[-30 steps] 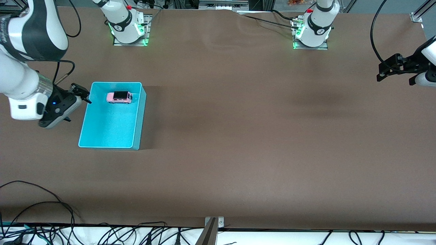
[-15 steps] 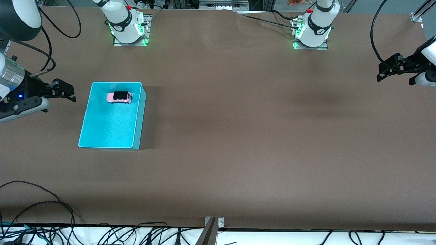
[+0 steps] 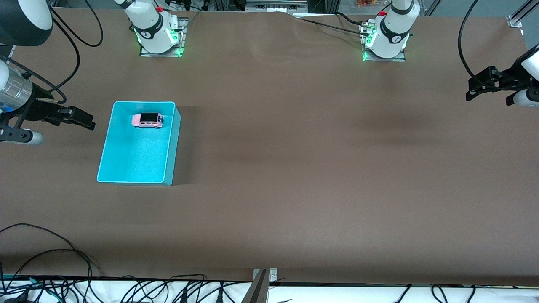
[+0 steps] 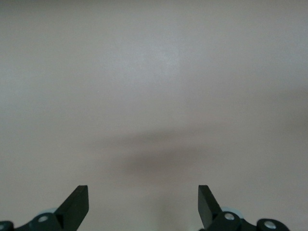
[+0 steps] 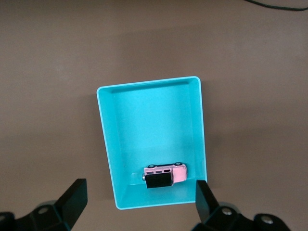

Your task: Wind and store pink jeep toy

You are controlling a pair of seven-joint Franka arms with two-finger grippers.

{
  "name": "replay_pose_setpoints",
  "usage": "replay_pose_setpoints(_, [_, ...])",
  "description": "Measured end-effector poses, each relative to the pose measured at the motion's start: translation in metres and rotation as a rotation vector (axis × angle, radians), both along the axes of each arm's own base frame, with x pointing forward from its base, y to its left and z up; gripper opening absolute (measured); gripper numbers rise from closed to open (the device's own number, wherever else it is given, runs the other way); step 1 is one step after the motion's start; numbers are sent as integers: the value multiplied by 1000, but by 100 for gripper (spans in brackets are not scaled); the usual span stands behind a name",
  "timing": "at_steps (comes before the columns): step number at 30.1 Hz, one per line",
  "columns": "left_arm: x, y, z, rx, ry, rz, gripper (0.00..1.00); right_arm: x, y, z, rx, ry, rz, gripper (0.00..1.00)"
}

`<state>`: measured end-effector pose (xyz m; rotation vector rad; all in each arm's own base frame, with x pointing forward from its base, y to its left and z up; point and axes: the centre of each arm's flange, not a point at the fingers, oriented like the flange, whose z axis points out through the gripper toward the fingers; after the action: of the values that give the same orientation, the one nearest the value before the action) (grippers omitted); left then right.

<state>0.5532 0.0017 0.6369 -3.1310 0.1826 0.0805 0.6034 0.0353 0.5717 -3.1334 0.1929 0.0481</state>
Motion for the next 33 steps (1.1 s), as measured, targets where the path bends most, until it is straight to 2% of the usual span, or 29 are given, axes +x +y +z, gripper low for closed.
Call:
replay_pose_setpoints(7, [0, 0, 0, 0, 0, 0, 100, -1, -1, 6, 0, -13, 57, 100])
replay_pose_setpoints(33, [0, 0, 0, 0, 0, 0, 100, -1, -9, 6, -1, -13, 56, 100])
